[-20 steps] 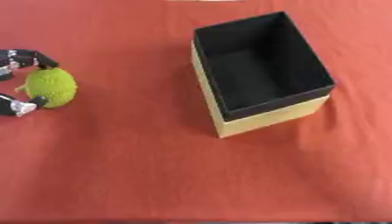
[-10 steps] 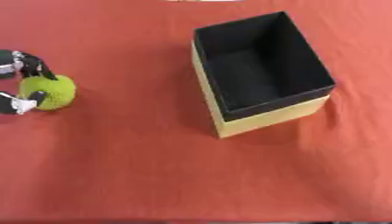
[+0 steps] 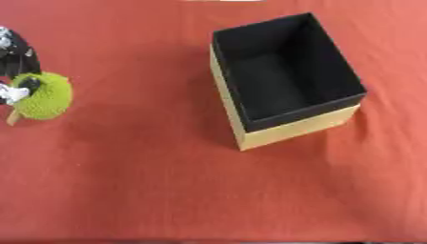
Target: Pick up objects on the table and place them in the box.
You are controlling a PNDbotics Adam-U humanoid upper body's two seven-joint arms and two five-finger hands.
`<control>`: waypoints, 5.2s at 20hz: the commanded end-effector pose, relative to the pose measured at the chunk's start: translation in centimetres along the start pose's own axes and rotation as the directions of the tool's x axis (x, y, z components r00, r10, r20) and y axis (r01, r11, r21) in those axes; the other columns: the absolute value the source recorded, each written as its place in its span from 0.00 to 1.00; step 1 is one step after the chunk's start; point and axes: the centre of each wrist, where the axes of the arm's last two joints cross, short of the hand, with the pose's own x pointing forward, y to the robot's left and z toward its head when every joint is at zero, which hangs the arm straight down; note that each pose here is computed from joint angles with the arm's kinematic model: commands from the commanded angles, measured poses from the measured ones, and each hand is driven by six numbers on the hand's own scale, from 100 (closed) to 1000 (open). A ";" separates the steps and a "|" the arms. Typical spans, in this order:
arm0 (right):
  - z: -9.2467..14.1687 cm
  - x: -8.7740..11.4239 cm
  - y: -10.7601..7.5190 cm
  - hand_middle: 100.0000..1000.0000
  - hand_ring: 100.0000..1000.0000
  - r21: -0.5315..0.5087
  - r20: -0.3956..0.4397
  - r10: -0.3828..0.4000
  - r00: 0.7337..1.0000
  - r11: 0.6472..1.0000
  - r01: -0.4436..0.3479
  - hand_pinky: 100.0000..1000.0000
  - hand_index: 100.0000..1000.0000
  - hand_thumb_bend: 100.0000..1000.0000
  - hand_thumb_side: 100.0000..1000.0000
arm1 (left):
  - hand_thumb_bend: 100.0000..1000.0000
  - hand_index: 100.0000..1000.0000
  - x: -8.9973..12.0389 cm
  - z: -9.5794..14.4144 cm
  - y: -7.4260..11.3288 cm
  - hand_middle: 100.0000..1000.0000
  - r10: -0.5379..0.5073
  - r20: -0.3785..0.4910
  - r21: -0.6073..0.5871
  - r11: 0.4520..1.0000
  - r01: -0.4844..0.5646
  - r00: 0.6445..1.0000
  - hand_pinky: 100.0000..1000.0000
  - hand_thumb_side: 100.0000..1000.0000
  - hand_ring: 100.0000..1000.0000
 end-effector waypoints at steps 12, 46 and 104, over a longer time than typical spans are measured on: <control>-0.8 0.7 -0.5 0.57 0.76 -0.019 0.041 -0.007 0.999 1.000 0.008 0.71 0.75 0.00 0.63 | 0.00 0.51 6.2 -1.8 8.3 0.40 -0.162 0.155 0.320 0.942 0.105 0.975 0.37 0.00 0.38; -3.6 3.2 0.2 0.60 0.75 -0.170 0.148 -0.070 0.986 0.981 0.095 0.72 0.76 0.00 0.53 | 0.00 0.52 20.7 -14.4 6.5 0.40 -0.362 0.246 0.544 0.819 0.181 0.899 0.37 0.00 0.38; -2.5 1.4 -1.4 0.59 0.76 -0.197 0.095 0.053 0.994 0.980 -0.033 0.72 0.75 0.00 0.55 | 0.01 0.84 9.7 -2.1 8.5 0.74 -0.066 0.020 0.886 0.463 0.013 0.998 0.71 0.24 0.71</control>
